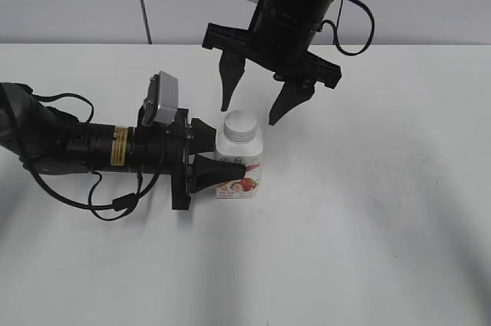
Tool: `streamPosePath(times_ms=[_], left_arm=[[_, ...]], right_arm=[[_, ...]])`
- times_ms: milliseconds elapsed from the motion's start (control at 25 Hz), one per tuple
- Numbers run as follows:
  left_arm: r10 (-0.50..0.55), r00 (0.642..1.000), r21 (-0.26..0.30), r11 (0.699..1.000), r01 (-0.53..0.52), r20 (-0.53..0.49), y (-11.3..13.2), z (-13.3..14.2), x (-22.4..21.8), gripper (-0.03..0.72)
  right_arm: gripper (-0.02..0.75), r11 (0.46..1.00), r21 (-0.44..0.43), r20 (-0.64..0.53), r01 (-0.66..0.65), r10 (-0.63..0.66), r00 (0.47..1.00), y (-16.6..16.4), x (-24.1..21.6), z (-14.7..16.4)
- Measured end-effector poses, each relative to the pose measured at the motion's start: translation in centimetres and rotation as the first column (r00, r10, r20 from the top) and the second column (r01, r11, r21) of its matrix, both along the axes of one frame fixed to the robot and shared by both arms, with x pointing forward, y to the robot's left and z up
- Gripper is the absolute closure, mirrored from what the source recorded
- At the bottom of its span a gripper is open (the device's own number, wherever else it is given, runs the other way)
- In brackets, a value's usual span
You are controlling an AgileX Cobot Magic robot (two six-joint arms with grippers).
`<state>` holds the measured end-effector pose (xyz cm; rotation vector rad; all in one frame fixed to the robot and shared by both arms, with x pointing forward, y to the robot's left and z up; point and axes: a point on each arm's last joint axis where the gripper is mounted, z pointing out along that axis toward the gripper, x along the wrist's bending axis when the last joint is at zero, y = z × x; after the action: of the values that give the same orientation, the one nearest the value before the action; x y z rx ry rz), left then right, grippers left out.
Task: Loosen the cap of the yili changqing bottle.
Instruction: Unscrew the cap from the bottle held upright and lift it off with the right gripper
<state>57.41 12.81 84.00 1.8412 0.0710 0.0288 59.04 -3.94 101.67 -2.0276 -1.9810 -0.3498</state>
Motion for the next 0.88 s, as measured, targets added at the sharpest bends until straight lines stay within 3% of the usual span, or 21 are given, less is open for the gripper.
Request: streamPosePath(times_ms=[640,880], left_arm=[[-0.023,1.0,0.001,1.0,0.023,-0.001,-1.2,0.0,-0.5,0.33],[-0.023,1.0,0.001,1.0,0.023,-0.001,-1.2,0.0,-0.5,0.33]], right_arm=[[0.216,0.999,-0.024,0.052,-0.04,0.041,0.998,1.0,-0.3,-0.3],[0.216,0.994,-0.09,0.061,-0.06,0.066,0.996,0.5,-0.3,-0.5]])
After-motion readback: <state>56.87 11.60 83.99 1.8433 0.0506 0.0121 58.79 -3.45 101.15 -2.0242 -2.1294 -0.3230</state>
